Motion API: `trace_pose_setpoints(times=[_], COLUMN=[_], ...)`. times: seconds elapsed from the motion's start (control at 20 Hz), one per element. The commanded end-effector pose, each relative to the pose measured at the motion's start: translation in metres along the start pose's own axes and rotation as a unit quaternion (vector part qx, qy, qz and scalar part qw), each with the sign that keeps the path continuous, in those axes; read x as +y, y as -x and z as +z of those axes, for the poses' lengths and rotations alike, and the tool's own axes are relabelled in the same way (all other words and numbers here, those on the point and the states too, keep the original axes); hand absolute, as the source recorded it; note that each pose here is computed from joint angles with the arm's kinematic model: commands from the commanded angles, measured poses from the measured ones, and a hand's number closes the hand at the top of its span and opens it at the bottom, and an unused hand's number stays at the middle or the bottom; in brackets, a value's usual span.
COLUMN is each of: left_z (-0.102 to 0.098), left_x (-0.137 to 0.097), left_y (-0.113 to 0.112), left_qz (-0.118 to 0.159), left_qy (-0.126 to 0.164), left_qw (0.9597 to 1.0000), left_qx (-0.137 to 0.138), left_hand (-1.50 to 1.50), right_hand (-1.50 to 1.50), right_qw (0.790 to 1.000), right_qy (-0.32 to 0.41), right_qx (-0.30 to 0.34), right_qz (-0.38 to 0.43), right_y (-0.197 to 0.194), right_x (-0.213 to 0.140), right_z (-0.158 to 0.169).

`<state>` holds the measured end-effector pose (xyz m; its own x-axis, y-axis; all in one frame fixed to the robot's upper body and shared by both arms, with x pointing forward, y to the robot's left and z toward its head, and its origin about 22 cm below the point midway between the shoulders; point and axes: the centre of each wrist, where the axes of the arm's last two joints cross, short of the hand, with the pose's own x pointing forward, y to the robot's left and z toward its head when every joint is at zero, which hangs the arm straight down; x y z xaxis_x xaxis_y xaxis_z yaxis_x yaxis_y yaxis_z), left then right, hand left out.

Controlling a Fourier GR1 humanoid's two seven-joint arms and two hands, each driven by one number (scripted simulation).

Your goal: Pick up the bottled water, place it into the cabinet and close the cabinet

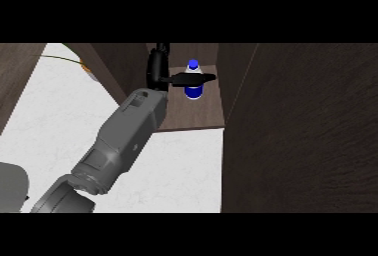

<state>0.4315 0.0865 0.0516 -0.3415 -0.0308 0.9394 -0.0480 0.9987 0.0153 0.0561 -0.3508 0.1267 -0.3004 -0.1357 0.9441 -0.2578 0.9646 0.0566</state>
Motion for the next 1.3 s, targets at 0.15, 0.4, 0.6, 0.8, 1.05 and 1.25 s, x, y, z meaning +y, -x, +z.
trace_pose_setpoints(times=[0.15,0.4,0.6,0.8,1.05,1.25], left_z=[0.016,0.057,0.085,0.136,0.176,0.217], left_x=[-0.012,-0.007,-0.026,-0.025,-0.002,-0.009], left_y=[-0.004,0.018,0.001,0.010,0.001,-0.014], left_qz=[0.045,0.078,0.111,0.132,0.147,0.175], left_qy=[0.026,0.054,0.055,0.059,0.058,0.095], left_qw=[0.9986,0.9953,0.9918,0.9890,0.9870,0.9786], left_qx=[0.005,0.019,0.032,0.032,0.032,0.052], left_hand=[-1.50,-1.50,-1.50,-1.50,-1.50,1.50], right_hand=[-1.50,-1.50,-1.50,-1.50,-1.50,1.50], right_qw=[1.000,1.000,1.000,1.000,1.000,1.000], right_qy=[-0.005,0.001,0.002,0.010,0.014,-0.010], right_qx=[-0.005,-0.008,0.002,-0.007,-0.006,-0.002], right_qz=[0.018,0.023,0.017,0.017,0.022,0.026], right_y=[-0.028,-0.026,-0.025,-0.023,-0.031,-0.032], right_x=[0.027,0.026,0.026,0.026,0.026,0.031], right_z=[-0.014,-0.013,-0.005,-0.003,-0.007,-0.010])
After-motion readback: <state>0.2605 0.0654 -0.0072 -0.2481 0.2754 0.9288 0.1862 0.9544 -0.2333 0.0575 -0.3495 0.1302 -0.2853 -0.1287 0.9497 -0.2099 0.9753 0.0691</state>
